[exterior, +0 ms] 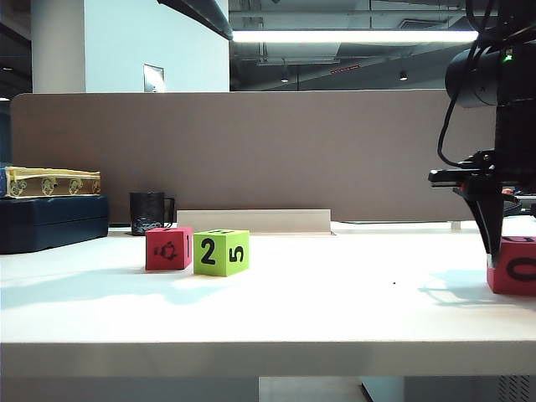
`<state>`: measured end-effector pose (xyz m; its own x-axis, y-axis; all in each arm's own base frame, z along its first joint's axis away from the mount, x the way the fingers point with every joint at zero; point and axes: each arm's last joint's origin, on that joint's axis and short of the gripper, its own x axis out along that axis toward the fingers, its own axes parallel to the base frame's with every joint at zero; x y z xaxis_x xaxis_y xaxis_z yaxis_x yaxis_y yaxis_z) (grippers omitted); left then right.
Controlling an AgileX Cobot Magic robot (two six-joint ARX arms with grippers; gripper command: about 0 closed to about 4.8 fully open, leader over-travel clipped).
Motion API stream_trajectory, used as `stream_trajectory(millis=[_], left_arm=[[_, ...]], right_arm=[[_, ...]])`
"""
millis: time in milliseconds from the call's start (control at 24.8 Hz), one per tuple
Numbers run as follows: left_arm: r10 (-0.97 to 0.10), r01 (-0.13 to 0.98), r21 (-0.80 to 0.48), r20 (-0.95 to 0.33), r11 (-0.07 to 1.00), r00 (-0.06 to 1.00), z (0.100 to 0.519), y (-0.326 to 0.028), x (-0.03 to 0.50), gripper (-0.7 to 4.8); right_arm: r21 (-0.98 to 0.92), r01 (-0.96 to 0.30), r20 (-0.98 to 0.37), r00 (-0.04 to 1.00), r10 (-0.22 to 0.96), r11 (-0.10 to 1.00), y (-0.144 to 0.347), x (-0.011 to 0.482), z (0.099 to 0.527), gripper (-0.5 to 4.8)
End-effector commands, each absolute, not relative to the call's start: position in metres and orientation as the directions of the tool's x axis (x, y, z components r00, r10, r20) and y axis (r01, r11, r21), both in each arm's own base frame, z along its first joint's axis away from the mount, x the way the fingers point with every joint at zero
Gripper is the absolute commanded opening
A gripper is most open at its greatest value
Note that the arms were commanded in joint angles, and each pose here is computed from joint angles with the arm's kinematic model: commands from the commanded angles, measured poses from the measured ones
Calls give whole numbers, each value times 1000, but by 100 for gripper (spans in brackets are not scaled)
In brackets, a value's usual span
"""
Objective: Select the appropriate blocks from the scattered letter blocks on the table and arrange them in a row to spell out "THU".
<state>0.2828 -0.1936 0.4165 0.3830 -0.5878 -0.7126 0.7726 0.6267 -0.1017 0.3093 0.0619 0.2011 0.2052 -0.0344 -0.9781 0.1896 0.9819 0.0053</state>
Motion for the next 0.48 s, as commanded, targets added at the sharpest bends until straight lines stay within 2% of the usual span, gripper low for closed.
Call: stream_trajectory(millis=[40, 403, 484], left_arm=[[-592, 774, -106, -711, 624, 379, 418, -193, 281, 425], [-592, 774, -106, -711, 624, 379, 418, -193, 281, 425], [-592, 774, -106, -711, 624, 379, 418, -193, 281, 425]], right_arm=[[41, 188, -969, 246, -6, 981, 64, 313, 203, 233], [185, 134, -940, 312, 136, 973, 79, 320, 205, 232], [200, 113, -937, 314, 156, 973, 87, 322, 203, 203]])
